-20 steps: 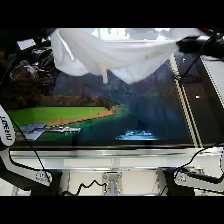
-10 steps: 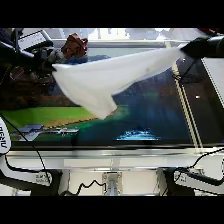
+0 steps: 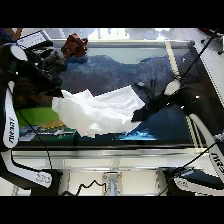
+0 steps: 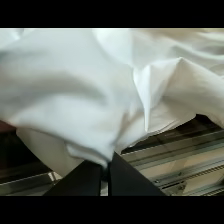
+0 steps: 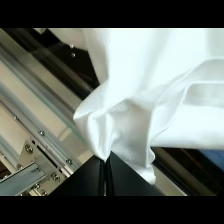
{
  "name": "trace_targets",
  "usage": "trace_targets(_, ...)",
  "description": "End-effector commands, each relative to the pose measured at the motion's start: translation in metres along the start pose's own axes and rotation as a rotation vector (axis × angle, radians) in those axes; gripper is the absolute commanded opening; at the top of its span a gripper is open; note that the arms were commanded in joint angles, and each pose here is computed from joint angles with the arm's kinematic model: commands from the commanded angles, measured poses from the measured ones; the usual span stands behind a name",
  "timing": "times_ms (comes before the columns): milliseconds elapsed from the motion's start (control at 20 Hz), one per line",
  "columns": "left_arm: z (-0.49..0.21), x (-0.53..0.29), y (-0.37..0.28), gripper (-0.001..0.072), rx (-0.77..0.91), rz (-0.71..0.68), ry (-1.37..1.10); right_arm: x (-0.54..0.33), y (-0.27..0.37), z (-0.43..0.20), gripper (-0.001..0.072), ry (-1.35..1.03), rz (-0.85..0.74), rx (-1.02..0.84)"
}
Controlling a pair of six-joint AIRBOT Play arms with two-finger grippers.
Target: Fold the shirts.
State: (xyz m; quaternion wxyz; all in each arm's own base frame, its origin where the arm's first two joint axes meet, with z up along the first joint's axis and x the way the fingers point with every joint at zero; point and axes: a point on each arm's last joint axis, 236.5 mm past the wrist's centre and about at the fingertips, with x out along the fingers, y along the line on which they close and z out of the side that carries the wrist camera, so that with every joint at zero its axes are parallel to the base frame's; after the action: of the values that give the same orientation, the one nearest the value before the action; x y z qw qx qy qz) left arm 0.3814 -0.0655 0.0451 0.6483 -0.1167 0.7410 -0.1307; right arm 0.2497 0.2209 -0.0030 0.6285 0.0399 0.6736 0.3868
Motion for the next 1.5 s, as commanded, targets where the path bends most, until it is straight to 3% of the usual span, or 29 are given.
trace_targets(0,-0.03,0.046,0.02,0.0015,-0.005,0.124,0.201,0.068,0.013,-0.065,0.0021,0.177,0.034,0.017)
trace_targets(250,-0.076,0.088,0.05,0.0017,-0.059,0.198,0.406,0.087,0.008,-0.099,0.0024,0.252,0.047,0.062)
trace_targets(400,-0.075,0.098,0.05,0.0018,-0.05,0.179,0.396,0.088,0.006,-0.095,0.0025,0.231,0.043,0.041)
trace_targets(450,-0.074,0.099,0.046,0.003,-0.038,0.157,0.392,0.089,0.005,-0.092,0.0039,0.219,0.039,0.042)
trace_targets(500,-0.074,0.1,0.04,0.0072,-0.018,0.128,0.39,0.089,0.003,-0.09,0.012,0.209,0.035,0.042)
trace_targets(550,-0.073,0.101,0.032,0.0378,-0.008,0.088,0.387,0.089,0.003,-0.088,0.0267,0.203,0.032,0.042)
trace_targets(600,-0.07,0.103,0.019,0.0619,0.011,0.029,0.374,0.089,0.004,-0.087,0.0387,0.2,0.039,0.045)
trace_targets(700,-0.067,0.102,-0.018,0.0703,0.059,-0.138,0.357,0.087,0.01,-0.087,0.0386,0.205,0.059,0.031)
trace_targets(850,-0.061,0.091,-0.061,0.0703,0.106,-0.326,0.311,0.072,0.024,-0.066,0.0385,0.138,0.071,-0.03)
trace_targets(950,-0.047,0.082,-0.066,0.0703,0.118,-0.329,0.218,0.047,0.024,-0.034,0.0383,0.009,-0.012,-0.105)
trace_targets(1200,0.018,-0.004,-0.07,0.0703,0.14,-0.316,-0.165,-0.063,-0.018,0.04,0.0384,-0.281,-0.476,-0.258)
trace_targets(1300,0.035,-0.044,-0.06,0.0703,0.126,-0.263,-0.278,-0.11,-0.036,0.073,0.0384,-0.432,-0.625,-0.26)
trace_targets(1450,0.051,-0.077,-0.004,0.0703,0.02,-0.036,-0.387,-0.157,-0.066,0.1,0.0384,-0.637,-0.637,-0.121)
